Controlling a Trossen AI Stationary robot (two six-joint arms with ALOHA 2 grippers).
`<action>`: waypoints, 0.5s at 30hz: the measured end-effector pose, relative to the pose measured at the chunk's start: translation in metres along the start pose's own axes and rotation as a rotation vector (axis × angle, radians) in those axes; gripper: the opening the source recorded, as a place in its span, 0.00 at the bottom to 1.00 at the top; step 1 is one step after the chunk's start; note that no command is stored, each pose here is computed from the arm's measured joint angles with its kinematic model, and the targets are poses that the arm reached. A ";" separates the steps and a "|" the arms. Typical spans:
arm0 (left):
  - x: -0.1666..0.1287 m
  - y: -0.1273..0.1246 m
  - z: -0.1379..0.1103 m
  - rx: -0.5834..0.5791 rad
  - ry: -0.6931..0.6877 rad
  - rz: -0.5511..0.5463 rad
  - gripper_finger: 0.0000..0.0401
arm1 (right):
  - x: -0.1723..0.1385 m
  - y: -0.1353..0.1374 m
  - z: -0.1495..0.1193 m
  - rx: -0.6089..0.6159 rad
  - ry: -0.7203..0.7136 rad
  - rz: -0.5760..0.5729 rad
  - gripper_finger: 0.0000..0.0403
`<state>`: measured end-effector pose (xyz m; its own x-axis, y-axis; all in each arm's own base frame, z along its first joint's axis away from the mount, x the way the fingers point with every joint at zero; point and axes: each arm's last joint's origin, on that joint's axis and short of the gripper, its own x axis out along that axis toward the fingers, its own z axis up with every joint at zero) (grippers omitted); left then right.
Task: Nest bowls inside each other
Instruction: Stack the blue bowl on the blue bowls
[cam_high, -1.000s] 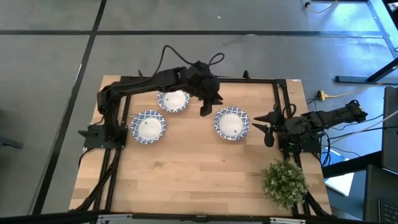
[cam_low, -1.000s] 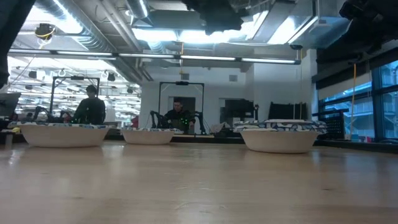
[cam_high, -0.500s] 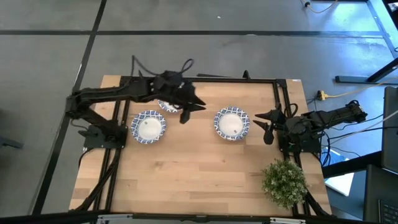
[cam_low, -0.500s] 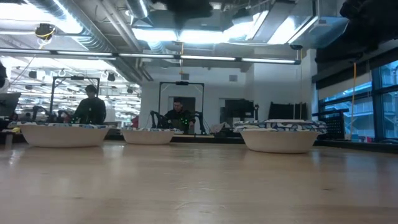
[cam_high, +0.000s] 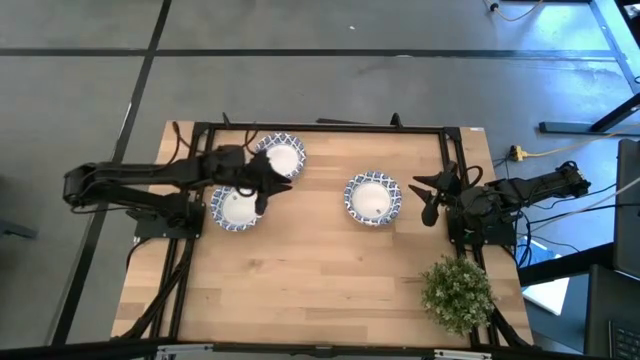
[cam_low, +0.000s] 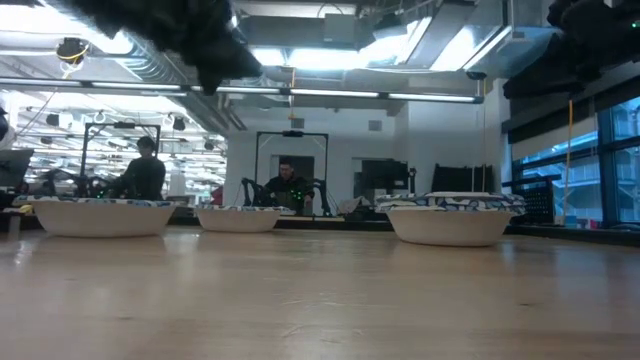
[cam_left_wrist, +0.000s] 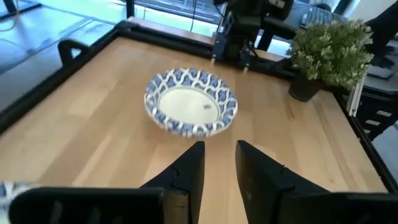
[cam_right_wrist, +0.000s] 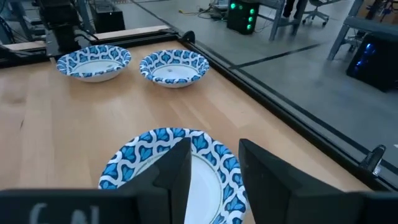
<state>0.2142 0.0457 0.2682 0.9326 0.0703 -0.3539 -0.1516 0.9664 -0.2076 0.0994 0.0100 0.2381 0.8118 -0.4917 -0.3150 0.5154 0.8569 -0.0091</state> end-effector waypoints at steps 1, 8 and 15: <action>-0.002 0.001 -0.008 -0.005 -0.004 0.001 0.21 | 0.000 0.000 0.000 0.000 0.000 0.000 0.34; -0.010 0.006 -0.041 -0.014 0.005 0.005 0.21 | 0.000 0.000 0.001 0.040 -0.010 -0.015 0.34; -0.008 0.008 -0.054 -0.046 0.043 0.012 0.21 | 0.000 0.000 0.001 0.057 -0.012 -0.020 0.34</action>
<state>0.1878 0.0394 0.2204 0.9159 0.0702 -0.3952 -0.1784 0.9532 -0.2440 0.0994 0.0096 0.2388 0.8042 -0.5110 -0.3037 0.5464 0.8366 0.0393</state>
